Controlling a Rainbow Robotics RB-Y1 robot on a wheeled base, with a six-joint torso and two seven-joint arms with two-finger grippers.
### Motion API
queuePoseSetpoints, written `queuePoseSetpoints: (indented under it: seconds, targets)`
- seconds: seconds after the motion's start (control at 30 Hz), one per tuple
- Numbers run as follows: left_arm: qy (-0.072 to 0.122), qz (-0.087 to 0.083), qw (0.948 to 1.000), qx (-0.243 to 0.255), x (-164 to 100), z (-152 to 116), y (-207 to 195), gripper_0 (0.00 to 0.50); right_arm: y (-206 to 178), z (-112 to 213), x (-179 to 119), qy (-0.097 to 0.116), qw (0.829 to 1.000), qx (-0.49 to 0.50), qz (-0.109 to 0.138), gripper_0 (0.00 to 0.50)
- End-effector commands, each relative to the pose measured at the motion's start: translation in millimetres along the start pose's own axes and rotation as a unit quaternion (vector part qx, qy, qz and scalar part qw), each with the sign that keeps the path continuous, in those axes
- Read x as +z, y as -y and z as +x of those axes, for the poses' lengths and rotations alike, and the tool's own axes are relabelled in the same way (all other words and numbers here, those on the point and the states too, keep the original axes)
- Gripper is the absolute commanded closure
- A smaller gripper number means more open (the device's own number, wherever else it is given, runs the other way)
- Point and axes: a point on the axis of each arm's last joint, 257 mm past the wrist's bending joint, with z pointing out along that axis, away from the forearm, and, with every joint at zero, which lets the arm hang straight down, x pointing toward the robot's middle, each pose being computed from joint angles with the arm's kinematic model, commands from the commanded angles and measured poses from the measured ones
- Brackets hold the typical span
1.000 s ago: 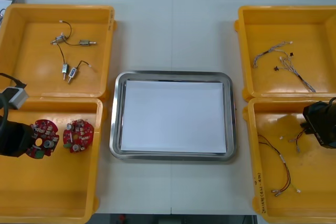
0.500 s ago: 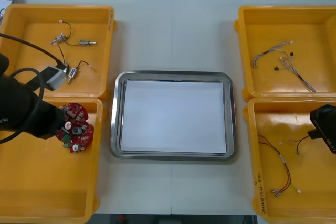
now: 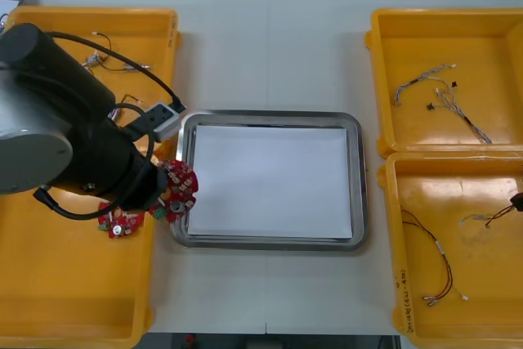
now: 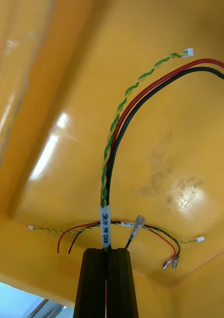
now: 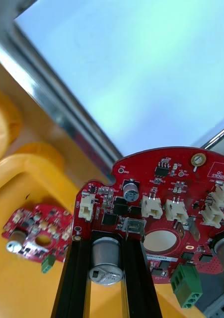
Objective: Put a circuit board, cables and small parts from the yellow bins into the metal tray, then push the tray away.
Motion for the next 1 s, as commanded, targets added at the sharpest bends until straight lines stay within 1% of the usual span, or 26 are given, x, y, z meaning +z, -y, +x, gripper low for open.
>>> queuePoseSetpoints:
  seconds: [0.03,0.1,0.13,0.2,0.23,0.27,0.37,0.43,0.5,0.63,0.7,0.73,0.77,0.8,0.9,0.97,1.0]
  targets:
    - [0.024,0.016,0.9993,-0.023,12.2,-34.4,26.2,0.498,-1.4,-13.3,-29.6,0.043,0.997,-0.066,0.008,0.500]
    - [0.022,0.021,0.9993,-0.021,19.1,-39.8,33.9,0.498,-4.8,-13.2,-35.0,0.050,0.995,-0.083,0.007,0.500]
    - [0.019,0.021,0.9994,-0.021,21.9,-40.3,34.9,0.499,-5.9,-12.8,-36.5,0.052,0.994,-0.091,0.007,0.500]
    - [0.012,0.015,0.9997,-0.018,32.6,-42.3,39.8,0.500,-9.8,-13.3,-43.6,0.062,0.989,-0.135,0.009,0.500]
    - [0.010,0.009,0.9998,-0.015,36.8,-44.1,39.5,0.498,-11.2,-13.6,-46.7,0.066,0.985,-0.158,0.010,0.500]
    - [0.010,0.007,0.9998,-0.014,38.8,-45.0,39.9,0.499,-11.8,-14.2,-48.6,0.068,0.983,-0.169,0.012,0.500]
    - [0.011,0.007,0.9997,-0.019,50.7,-49.1,39.8,0.499,-14.2,-13.4,-56.7,0.078,0.972,-0.222,0.013,0.500]
    - [0.012,0.015,0.9995,-0.026,61.1,-51.0,40.8,0.499,-11.8,-8.8,-59.9,0.082,0.961,-0.262,0.020,0.500]
    - [0.012,0.016,0.9994,-0.028,66.9,-52.6,40.6,0.500,-10.4,-5.2,-61.9,0.084,0.953,-0.290,0.024,0.500]
    - [0.013,0.016,0.9994,-0.027,75.9,-55.5,39.5,0.499,-7.6,3.9,-68.3,0.090,0.933,-0.347,0.032,0.500]
    - [0.013,0.012,0.9994,-0.031,83.0,-55.3,35.4,0.498,-5.1,10.4,-73.3,0.095,0.918,-0.383,0.042,0.500]
    - [0.011,0.011,0.9993,-0.033,85.4,-54.3,34.1,0.499,-4.7,11.9,-74.5,0.095,0.914,-0.392,0.044,0.500]
    - [0.012,0.010,0.9992,-0.036,89.1,-55.4,32.0,0.498,-3.8,16.6,-77.1,0.093,0.905,-0.411,0.048,0.500]
    - [0.012,0.009,0.9992,-0.038,91.6,-56.2,30.3,0.499,-3.1,21.4,-78.7,0.087,0.902,-0.421,0.047,0.500]
    - [0.007,0.003,0.9993,-0.036,95.4,-55.3,26.8,0.497,0.1,31.0,-83.5,0.072,0.895,-0.437,0.045,0.500]
    - [0.006,0.004,0.9993,-0.036,95.6,-54.8,27.5,0.499,3.1,36.5,-87.1,0.062,0.891,-0.448,0.045,0.500]
    - [0.006,0.004,0.9993,-0.036,95.3,-54.6,27.5,0.499,4.0,37.4,-88.6,0.061,0.889,-0.451,0.045,0.500]
